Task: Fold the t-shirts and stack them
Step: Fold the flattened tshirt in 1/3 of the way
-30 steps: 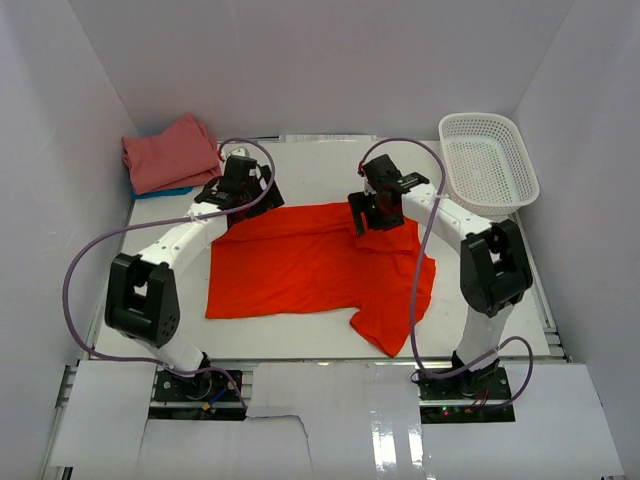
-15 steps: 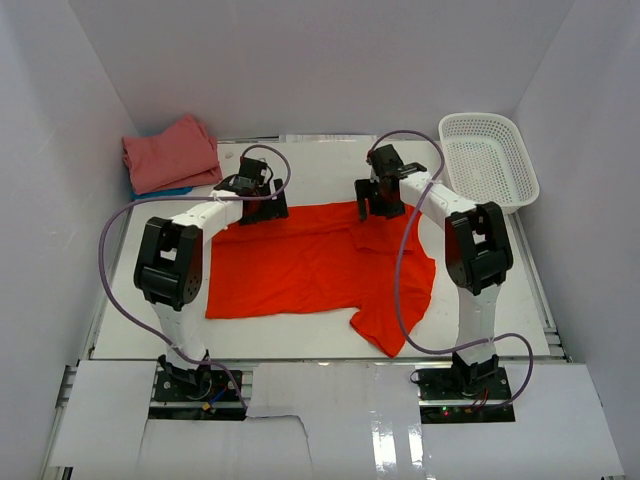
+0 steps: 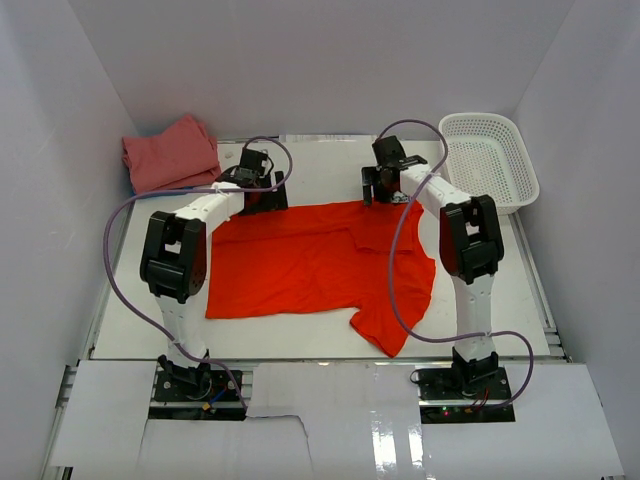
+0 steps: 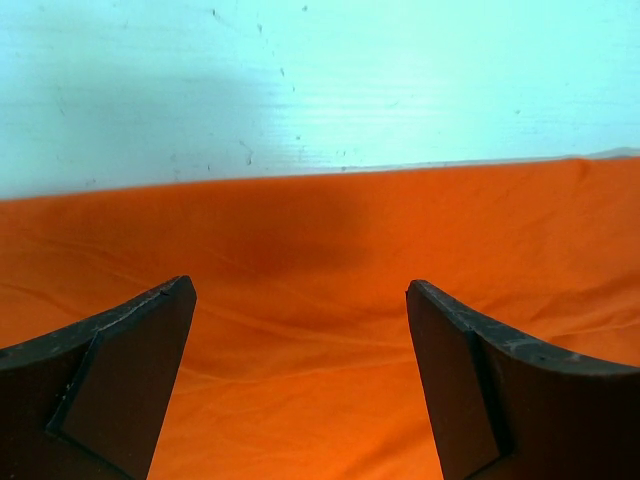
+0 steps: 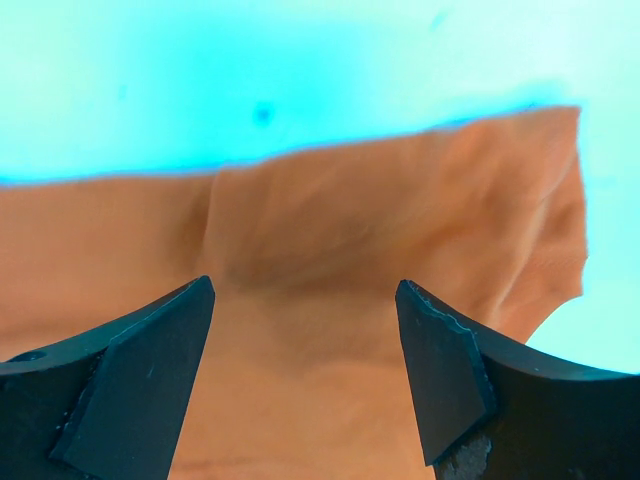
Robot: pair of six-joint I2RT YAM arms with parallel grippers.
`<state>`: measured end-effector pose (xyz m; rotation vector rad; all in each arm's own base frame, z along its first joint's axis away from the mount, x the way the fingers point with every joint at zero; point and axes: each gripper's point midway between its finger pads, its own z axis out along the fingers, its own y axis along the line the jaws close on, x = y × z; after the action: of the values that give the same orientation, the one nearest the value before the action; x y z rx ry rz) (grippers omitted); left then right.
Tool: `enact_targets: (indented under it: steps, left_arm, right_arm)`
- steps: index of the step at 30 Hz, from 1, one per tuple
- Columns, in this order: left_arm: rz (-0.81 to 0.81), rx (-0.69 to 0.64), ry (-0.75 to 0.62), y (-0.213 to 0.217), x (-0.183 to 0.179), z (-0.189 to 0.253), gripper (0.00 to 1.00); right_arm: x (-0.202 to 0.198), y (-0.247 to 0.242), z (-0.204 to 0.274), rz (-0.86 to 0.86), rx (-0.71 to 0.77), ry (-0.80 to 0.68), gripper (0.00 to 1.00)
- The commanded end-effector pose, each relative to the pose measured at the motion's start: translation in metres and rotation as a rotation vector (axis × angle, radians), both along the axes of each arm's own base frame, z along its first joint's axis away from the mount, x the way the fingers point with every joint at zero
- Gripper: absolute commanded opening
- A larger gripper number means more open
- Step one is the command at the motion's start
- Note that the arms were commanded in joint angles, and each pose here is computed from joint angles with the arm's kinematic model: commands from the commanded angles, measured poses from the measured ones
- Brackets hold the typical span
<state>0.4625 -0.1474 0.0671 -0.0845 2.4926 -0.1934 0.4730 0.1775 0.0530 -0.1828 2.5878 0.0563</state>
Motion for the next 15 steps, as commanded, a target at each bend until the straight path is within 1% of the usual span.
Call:
enact_targets:
  steps: [1, 6, 15]
  left_arm:
    - [-0.004, 0.004, -0.061, 0.002, 0.011, 0.028, 0.98]
    - [-0.006, 0.009, -0.051, 0.006, 0.013, 0.026, 0.98]
    - [0.010, -0.003, 0.012, 0.012, 0.008, 0.001, 0.98]
  right_arm:
    - [0.036, -0.010, 0.017, -0.055, 0.018, -0.093, 0.80]
    - [0.046, -0.025, 0.007, -0.089, -0.003, -0.086, 0.80]
    - [0.045, -0.046, -0.024, -0.139, -0.010, -0.022, 0.81]
